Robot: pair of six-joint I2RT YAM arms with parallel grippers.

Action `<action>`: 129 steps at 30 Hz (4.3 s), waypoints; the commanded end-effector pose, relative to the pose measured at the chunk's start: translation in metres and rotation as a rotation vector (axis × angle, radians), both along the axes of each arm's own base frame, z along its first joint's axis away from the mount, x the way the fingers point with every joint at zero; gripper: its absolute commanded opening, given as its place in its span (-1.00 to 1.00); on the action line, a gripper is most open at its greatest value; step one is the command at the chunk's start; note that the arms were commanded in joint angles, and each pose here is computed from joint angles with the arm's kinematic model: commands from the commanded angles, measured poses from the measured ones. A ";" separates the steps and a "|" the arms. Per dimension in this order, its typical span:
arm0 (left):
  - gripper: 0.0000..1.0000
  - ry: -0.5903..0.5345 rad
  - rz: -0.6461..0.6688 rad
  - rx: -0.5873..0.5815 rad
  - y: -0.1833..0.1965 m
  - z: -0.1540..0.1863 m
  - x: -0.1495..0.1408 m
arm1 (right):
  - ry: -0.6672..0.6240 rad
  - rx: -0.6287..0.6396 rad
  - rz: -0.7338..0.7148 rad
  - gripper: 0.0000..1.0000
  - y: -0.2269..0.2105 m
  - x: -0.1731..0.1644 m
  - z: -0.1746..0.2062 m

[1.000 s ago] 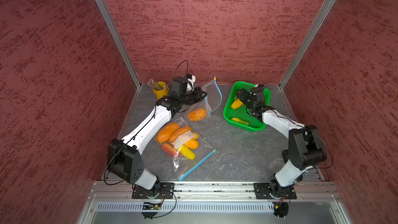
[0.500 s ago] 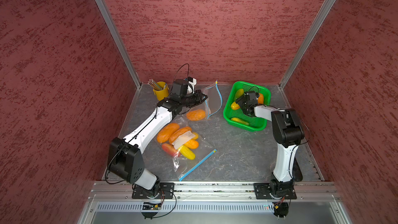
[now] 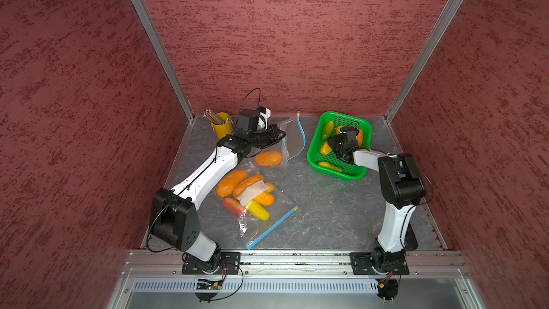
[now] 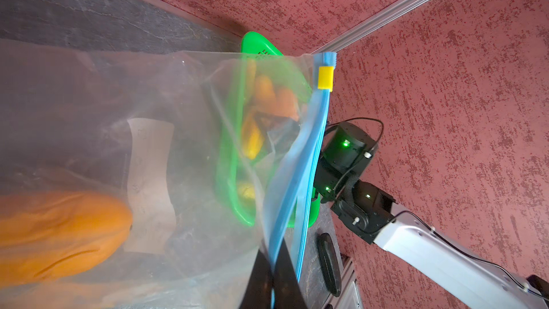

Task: Place the mango in a zip-top bag and seal the zipper
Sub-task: Pick up the mango from the basket, then place the mango in the zipper food storage bag, then pick up the mango from the basket, then place the mango in the zipper food storage bag.

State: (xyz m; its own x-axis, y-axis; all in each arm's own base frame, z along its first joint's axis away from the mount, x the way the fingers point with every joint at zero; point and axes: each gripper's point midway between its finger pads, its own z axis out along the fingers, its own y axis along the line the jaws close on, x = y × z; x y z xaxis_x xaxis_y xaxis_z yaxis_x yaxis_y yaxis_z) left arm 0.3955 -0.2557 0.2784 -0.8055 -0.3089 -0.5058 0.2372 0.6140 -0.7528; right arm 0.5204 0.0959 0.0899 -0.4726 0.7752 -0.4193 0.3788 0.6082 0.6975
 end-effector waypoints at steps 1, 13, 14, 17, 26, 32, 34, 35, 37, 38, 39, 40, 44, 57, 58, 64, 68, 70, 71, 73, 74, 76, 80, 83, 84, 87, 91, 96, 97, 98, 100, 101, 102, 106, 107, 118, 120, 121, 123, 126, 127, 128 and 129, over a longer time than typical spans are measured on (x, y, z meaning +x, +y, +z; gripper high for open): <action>-1.00 0.002 0.001 0.011 0.003 -0.004 0.001 | -0.204 0.025 0.044 -0.37 0.006 -0.006 0.082; -1.00 0.019 0.004 -0.014 0.001 0.000 0.002 | -0.948 0.076 0.293 -0.40 0.121 -0.128 0.289; -1.00 0.016 0.002 -0.018 0.000 0.003 0.002 | -0.969 0.060 0.313 -0.40 0.132 -0.131 0.292; -1.00 0.012 -0.005 -0.035 -0.001 0.012 0.002 | -0.962 0.004 0.356 -0.39 0.162 -0.121 0.281; -1.00 0.037 0.006 -0.114 0.010 0.025 0.007 | -0.871 -0.106 0.334 0.61 0.182 -0.101 0.263; -1.00 0.041 0.009 -0.109 0.015 0.023 0.006 | -0.789 -0.083 0.253 0.97 0.136 -0.100 0.263; -1.00 0.036 0.014 -0.111 0.019 0.025 0.006 | -0.720 -0.051 0.177 0.97 0.100 -0.093 0.250; -1.00 0.029 0.015 -0.113 0.021 0.028 0.006 | -0.664 -0.050 0.153 0.96 0.085 -0.086 0.235; -1.00 0.002 0.008 -0.126 0.022 0.041 0.006 | -0.533 -0.075 0.119 0.95 0.060 -0.070 0.203; -1.00 -0.021 0.000 -0.135 0.022 0.050 0.006 | -0.445 -0.097 0.120 0.95 0.053 -0.058 0.178; -1.00 -0.042 -0.006 -0.138 0.022 0.058 0.005 | -0.369 -0.123 0.131 0.95 0.049 -0.047 0.158; -1.00 -0.058 -0.008 -0.134 0.022 0.063 0.006 | -0.304 -0.143 0.137 0.95 0.045 -0.039 0.140; -1.00 -0.054 -0.008 -0.085 0.024 0.058 0.007 | -0.107 -0.178 0.158 0.93 0.042 -0.005 0.076; -1.00 -0.002 -0.041 -0.076 0.017 0.034 0.013 | 0.009 -0.186 0.009 0.70 -0.008 0.067 0.002; -1.00 -0.003 -0.047 -0.075 0.015 0.034 0.014 | 0.010 -0.174 0.022 0.68 -0.007 0.072 -0.002; -1.00 -0.005 -0.094 -0.056 -0.005 0.038 0.031 | 0.037 -0.128 0.074 0.56 0.002 0.083 -0.023; -1.00 0.002 -0.115 -0.060 -0.014 0.039 0.042 | 0.030 -0.098 0.108 0.34 0.009 0.083 -0.023; -1.00 0.004 -0.126 -0.059 -0.018 0.036 0.043 | 0.026 -0.093 0.121 0.17 0.011 0.080 -0.021; -1.00 0.009 -0.128 -0.057 -0.019 0.034 0.043 | 0.021 -0.093 0.121 0.07 0.011 0.079 -0.018; -1.00 0.019 -0.131 -0.053 -0.020 0.029 0.042 | 0.003 -0.093 0.122 -0.14 0.010 0.073 -0.007; -1.00 0.026 -0.135 -0.051 -0.022 0.026 0.040 | -0.010 -0.093 0.122 -0.22 0.009 0.069 0.000; -1.00 0.033 -0.144 -0.050 -0.024 0.023 0.036 | -0.054 -0.093 0.114 -0.41 0.006 0.060 0.021; -1.00 0.036 -0.156 -0.050 -0.031 0.019 0.027 | -0.177 -0.087 0.121 -0.64 0.004 0.037 0.072; -1.00 0.040 -0.156 -0.058 -0.037 0.016 0.022 | -0.300 -0.047 0.154 -0.67 0.008 0.009 0.117; -1.00 0.041 -0.162 -0.061 -0.041 0.016 0.020 | -0.352 -0.027 0.169 -0.67 0.011 -0.003 0.136; -1.00 0.042 -0.179 -0.057 -0.051 0.014 0.015 | -0.557 0.048 0.232 -0.70 0.027 -0.045 0.197; -1.00 0.045 -0.192 -0.063 -0.061 0.014 0.010 | -0.776 0.044 0.321 -0.71 0.056 -0.100 0.263; -1.00 0.034 -0.193 -0.065 -0.065 0.020 0.007 | -0.962 0.018 0.423 -0.70 0.097 -0.150 0.298; -1.00 0.033 -0.192 -0.066 -0.065 0.022 0.006 | -0.959 0.008 0.441 -0.69 0.104 -0.151 0.296; -1.00 0.030 -0.191 -0.069 -0.065 0.024 0.005 | -0.952 -0.002 0.462 -0.68 0.112 -0.151 0.292; -1.00 0.021 -0.185 -0.077 -0.064 0.030 0.005 | -0.915 -0.021 0.479 -0.64 0.123 -0.146 0.279; -1.00 0.018 -0.177 -0.086 -0.061 0.034 0.006 | -0.908 -0.027 0.484 -0.61 0.126 -0.144 0.274; -1.00 0.012 -0.167 -0.100 -0.058 0.040 0.007 | -0.895 -0.029 0.485 -0.59 0.129 -0.141 0.267; -1.00 -0.010 -0.166 -0.132 -0.056 0.055 0.010 | -0.851 -0.042 0.504 -0.29 0.139 -0.128 0.248; -1.00 -0.012 -0.171 -0.132 -0.056 0.057 0.009 | -0.840 -0.043 0.507 -0.14 0.140 -0.125 0.246; -1.00 0.001 -0.184 -0.127 -0.054 0.050 0.007 | -0.772 -0.142 0.403 0.58 0.105 -0.131 0.252; -1.00 -0.002 -0.184 -0.125 -0.052 0.050 0.007 | -0.770 -0.146 0.358 0.59 0.086 -0.134 0.254; -0.99 -0.002 -0.182 -0.125 -0.051 0.051 0.007 | -0.764 -0.150 0.333 0.60 0.078 -0.135 0.254; -0.99 -0.003 -0.181 -0.127 -0.049 0.051 0.008 | -0.711 -0.182 0.254 0.62 0.055 -0.131 0.242; -0.98 -0.009 -0.182 -0.127 -0.046 0.054 0.008 | -0.523 -0.235 0.136 0.58 0.020 -0.108 0.202; -0.98 -0.006 -0.180 -0.125 -0.045 0.053 0.008 | -0.451 -0.248 0.119 0.50 0.011 -0.099 0.185; -0.98 -0.006 -0.182 -0.122 -0.045 0.053 0.007 | -0.372 -0.265 0.105 0.47 0.002 -0.087 0.165; -0.98 -0.007 -0.182 -0.121 -0.045 0.052 0.007 | -0.308 -0.279 0.103 0.46 -0.005 -0.077 0.150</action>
State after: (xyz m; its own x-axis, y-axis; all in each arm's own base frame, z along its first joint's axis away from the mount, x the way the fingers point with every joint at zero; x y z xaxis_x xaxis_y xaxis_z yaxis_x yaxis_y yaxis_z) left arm 0.4118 -0.3039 0.3050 -0.8755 -0.2245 -0.4279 0.2777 0.4910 -0.8257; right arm 0.4219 0.1220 0.3169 -0.2128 0.5854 -0.7823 -0.1619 0.7685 0.6191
